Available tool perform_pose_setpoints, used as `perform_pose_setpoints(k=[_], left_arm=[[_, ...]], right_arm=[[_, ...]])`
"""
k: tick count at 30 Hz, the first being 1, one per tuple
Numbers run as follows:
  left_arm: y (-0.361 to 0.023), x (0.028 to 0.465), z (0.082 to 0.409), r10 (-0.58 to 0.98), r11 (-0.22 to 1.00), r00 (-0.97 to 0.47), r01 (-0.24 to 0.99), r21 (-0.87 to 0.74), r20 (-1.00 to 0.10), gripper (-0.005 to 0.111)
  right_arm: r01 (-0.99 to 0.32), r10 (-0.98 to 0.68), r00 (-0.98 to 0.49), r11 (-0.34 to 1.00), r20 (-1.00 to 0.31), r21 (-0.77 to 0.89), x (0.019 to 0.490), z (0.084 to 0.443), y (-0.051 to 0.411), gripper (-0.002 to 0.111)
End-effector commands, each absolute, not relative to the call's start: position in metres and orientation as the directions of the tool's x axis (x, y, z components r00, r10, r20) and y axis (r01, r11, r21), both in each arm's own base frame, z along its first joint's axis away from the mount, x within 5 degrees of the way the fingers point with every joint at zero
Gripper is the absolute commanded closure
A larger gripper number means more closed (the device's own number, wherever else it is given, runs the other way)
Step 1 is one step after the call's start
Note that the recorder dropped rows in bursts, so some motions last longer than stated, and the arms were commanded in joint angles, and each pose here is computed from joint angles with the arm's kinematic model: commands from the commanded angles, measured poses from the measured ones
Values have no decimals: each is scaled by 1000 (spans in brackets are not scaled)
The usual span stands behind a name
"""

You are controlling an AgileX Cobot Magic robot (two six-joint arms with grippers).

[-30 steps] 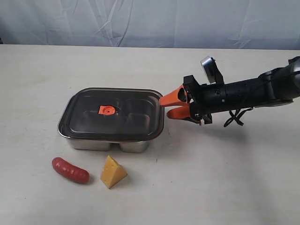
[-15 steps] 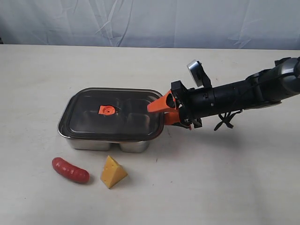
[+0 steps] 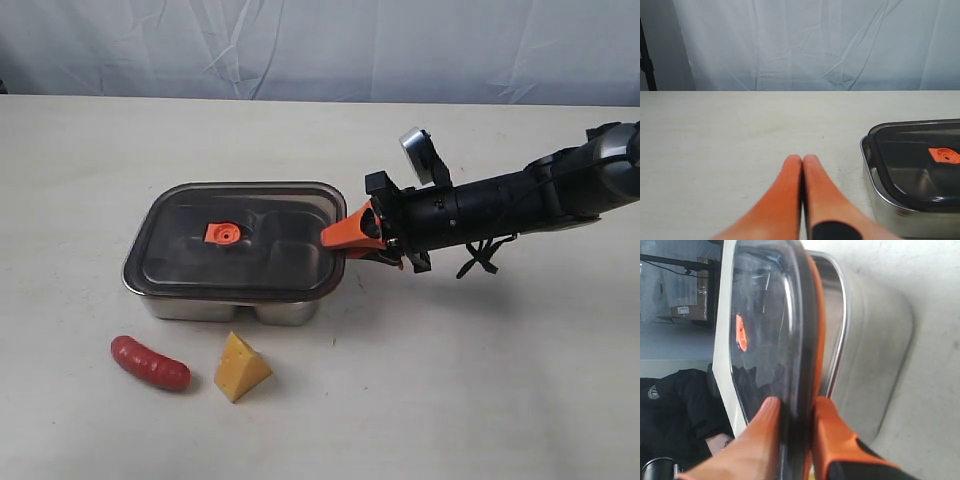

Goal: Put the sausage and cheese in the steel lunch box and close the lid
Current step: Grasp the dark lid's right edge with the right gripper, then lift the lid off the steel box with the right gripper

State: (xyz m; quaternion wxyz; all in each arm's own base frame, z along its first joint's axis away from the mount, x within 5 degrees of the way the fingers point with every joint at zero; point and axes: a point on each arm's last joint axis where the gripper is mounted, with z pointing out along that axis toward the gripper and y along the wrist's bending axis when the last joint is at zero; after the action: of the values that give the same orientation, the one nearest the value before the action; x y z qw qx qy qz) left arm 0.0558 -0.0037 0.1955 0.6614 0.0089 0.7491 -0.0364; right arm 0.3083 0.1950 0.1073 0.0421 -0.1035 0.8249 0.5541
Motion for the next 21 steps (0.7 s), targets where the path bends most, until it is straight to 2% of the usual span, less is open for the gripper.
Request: perform_pose_setpoints(k=[1, 7, 13, 21], left_arm=[[-3, 56, 195, -38, 997, -117, 57, -45, -992, 107], [-3, 56, 195, -38, 997, -117, 57, -45, -992, 107], [-3, 56, 195, -38, 997, -120, 57, -45, -992, 107], [-3, 56, 195, -38, 997, -120, 57, -45, -992, 107]], right_arm=[[-236, -142, -970, 351, -198, 906, 308, 109, 195, 109], [-229, -167, -968, 275, -188, 934, 304, 116, 196, 109], [-228, -121, -972, 241, -204, 944, 307, 127, 198, 109], [-301, -53, -954, 171, -296, 938, 310, 162, 198, 109]])
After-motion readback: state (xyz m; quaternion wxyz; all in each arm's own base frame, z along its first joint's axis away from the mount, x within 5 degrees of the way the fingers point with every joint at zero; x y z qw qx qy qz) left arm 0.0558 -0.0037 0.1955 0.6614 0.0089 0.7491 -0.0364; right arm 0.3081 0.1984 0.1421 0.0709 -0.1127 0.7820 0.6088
